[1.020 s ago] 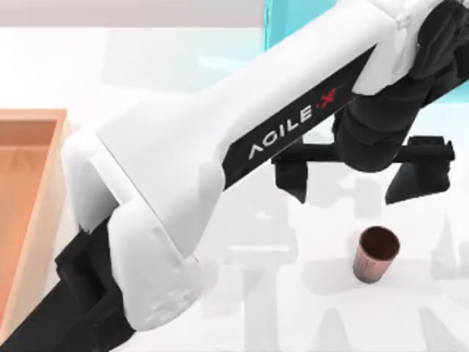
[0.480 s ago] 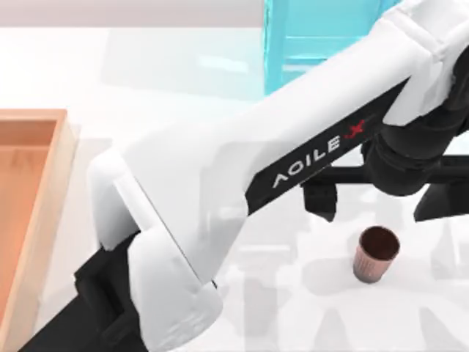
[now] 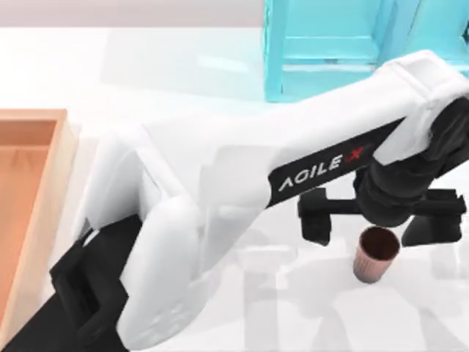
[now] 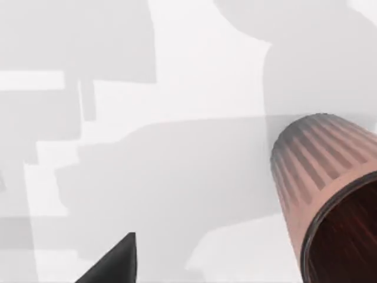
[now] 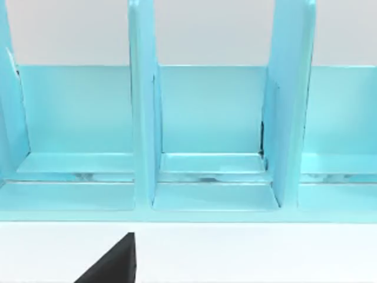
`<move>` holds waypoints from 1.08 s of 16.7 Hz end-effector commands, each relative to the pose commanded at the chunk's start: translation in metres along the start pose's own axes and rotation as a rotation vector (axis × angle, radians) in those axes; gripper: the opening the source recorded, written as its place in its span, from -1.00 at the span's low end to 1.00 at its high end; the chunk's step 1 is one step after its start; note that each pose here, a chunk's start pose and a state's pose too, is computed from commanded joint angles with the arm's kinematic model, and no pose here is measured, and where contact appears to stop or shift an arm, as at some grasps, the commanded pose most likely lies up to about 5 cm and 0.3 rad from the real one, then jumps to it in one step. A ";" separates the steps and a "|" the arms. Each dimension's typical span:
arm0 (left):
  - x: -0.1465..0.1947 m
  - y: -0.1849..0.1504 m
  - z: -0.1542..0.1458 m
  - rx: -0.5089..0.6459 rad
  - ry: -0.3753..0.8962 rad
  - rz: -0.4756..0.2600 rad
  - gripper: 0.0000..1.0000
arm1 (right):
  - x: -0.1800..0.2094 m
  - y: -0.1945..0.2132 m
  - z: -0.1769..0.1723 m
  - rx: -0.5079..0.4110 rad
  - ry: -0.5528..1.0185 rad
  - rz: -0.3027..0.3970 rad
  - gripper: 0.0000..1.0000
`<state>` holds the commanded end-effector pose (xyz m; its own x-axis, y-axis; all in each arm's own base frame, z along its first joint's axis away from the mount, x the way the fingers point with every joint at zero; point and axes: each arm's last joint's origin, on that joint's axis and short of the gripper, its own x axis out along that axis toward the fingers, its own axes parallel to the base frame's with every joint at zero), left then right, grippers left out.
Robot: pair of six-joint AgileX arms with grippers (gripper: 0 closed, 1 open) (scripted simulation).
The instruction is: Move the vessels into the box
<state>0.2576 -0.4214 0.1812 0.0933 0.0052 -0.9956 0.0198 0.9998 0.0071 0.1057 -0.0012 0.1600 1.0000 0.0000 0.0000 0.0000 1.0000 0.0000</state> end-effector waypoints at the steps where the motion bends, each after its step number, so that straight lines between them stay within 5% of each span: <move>1: 0.010 0.001 -0.001 0.000 0.001 0.001 1.00 | 0.000 0.000 0.000 0.000 0.000 0.000 1.00; 9: 0.034 0.004 -0.004 -0.001 -0.005 -0.007 1.00 | 0.000 0.000 0.000 0.000 0.000 0.000 1.00; 18: 0.034 0.004 -0.004 -0.001 -0.005 -0.007 -0.36 | 0.000 0.000 0.000 0.000 0.000 0.000 1.00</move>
<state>0.2565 -0.4173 0.1474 0.0980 -0.0022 -0.9952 0.0200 0.9998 -0.0003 0.1057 -0.0012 0.1600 1.0000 0.0000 0.0000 0.0000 1.0000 0.0000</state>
